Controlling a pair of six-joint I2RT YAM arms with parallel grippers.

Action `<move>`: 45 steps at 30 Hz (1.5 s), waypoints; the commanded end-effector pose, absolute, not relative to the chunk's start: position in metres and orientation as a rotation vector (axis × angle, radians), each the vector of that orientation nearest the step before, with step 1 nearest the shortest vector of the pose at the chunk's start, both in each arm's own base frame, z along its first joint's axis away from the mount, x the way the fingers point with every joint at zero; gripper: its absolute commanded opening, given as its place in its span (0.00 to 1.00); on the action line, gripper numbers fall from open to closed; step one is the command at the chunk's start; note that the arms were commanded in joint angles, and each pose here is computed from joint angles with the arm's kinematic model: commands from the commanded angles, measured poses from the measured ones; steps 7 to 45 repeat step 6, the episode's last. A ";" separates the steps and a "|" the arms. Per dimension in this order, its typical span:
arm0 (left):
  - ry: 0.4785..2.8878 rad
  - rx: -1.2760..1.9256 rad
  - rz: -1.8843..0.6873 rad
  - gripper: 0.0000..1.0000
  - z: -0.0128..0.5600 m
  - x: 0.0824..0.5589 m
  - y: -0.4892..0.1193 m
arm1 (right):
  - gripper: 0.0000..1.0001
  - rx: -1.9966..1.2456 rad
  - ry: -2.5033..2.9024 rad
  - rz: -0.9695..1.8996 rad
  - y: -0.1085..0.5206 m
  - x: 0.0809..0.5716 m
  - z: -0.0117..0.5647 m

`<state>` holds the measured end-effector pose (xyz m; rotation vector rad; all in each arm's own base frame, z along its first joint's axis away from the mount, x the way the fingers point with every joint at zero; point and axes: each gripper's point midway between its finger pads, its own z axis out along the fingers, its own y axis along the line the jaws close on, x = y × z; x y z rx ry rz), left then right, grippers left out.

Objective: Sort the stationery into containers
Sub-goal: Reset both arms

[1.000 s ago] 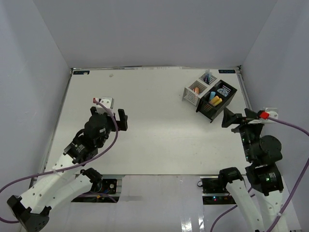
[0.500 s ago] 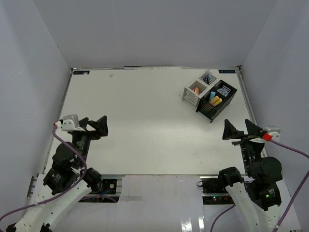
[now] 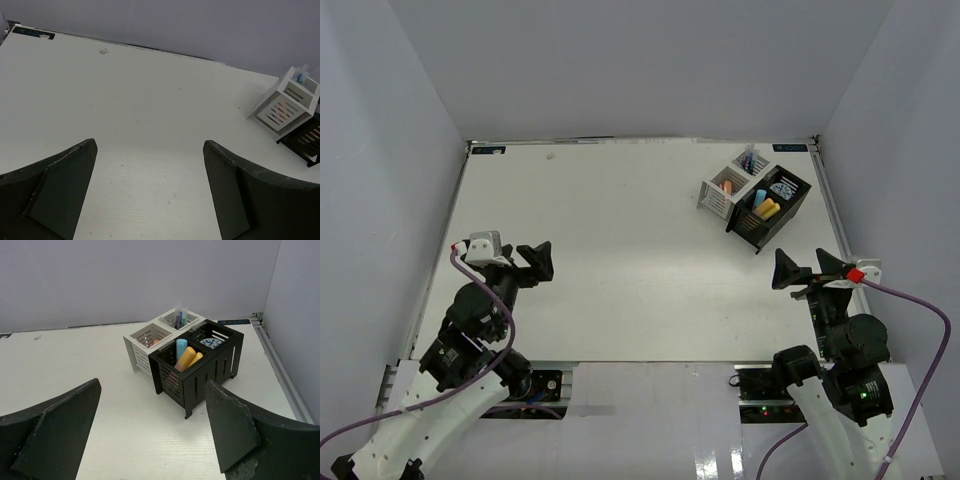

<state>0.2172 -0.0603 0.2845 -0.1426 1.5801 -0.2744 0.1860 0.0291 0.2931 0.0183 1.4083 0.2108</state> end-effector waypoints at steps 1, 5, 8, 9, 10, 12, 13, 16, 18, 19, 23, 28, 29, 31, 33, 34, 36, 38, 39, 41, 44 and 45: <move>1.601 -0.133 -0.271 0.98 0.278 0.218 -0.062 | 0.90 0.059 1.256 0.241 0.020 0.166 0.323; 1.600 -0.126 -0.286 0.98 0.279 0.218 -0.064 | 0.90 0.045 1.274 0.243 0.023 0.169 0.321; 1.602 -0.125 -0.288 0.98 0.279 0.218 -0.065 | 0.90 0.041 1.281 0.244 0.024 0.171 0.321; 1.602 -0.125 -0.288 0.98 0.279 0.218 -0.065 | 0.90 0.041 1.281 0.244 0.024 0.171 0.321; 1.602 -0.125 -0.288 0.98 0.279 0.218 -0.065 | 0.90 0.041 1.281 0.244 0.024 0.171 0.321; 1.602 -0.125 -0.288 0.98 0.279 0.218 -0.065 | 0.90 0.041 1.281 0.244 0.024 0.171 0.321; 1.602 -0.125 -0.288 0.98 0.279 0.218 -0.065 | 0.90 0.041 1.281 0.244 0.024 0.171 0.321; 1.602 -0.125 -0.288 0.98 0.279 0.218 -0.065 | 0.90 0.041 1.281 0.244 0.024 0.171 0.321; 1.602 -0.125 -0.288 0.98 0.279 0.218 -0.065 | 0.90 0.041 1.281 0.244 0.024 0.171 0.321; 1.602 -0.125 -0.288 0.98 0.279 0.218 -0.065 | 0.90 0.041 1.281 0.244 0.024 0.171 0.321; 1.602 -0.125 -0.288 0.98 0.279 0.218 -0.065 | 0.90 0.041 1.281 0.244 0.024 0.171 0.321; 1.602 -0.125 -0.288 0.98 0.279 0.218 -0.065 | 0.90 0.041 1.281 0.244 0.024 0.171 0.321; 1.602 -0.125 -0.288 0.98 0.279 0.218 -0.065 | 0.90 0.041 1.281 0.244 0.024 0.171 0.321; 1.602 -0.125 -0.288 0.98 0.279 0.218 -0.065 | 0.90 0.041 1.281 0.244 0.024 0.171 0.321; 1.602 -0.125 -0.288 0.98 0.279 0.218 -0.065 | 0.90 0.041 1.281 0.244 0.024 0.171 0.321; 1.602 -0.125 -0.288 0.98 0.279 0.218 -0.065 | 0.90 0.041 1.281 0.244 0.024 0.171 0.321; 1.602 -0.125 -0.288 0.98 0.279 0.218 -0.065 | 0.90 0.041 1.281 0.244 0.024 0.171 0.321; 1.602 -0.125 -0.288 0.98 0.279 0.218 -0.065 | 0.90 0.041 1.281 0.244 0.024 0.171 0.321; 1.602 -0.125 -0.288 0.98 0.279 0.218 -0.065 | 0.90 0.041 1.281 0.244 0.024 0.171 0.321; 1.602 -0.125 -0.288 0.98 0.279 0.218 -0.065 | 0.90 0.041 1.281 0.244 0.024 0.171 0.321; 1.602 -0.125 -0.288 0.98 0.279 0.218 -0.065 | 0.90 0.041 1.281 0.244 0.024 0.171 0.321; 1.602 -0.125 -0.288 0.98 0.279 0.218 -0.065 | 0.90 0.041 1.281 0.244 0.024 0.171 0.321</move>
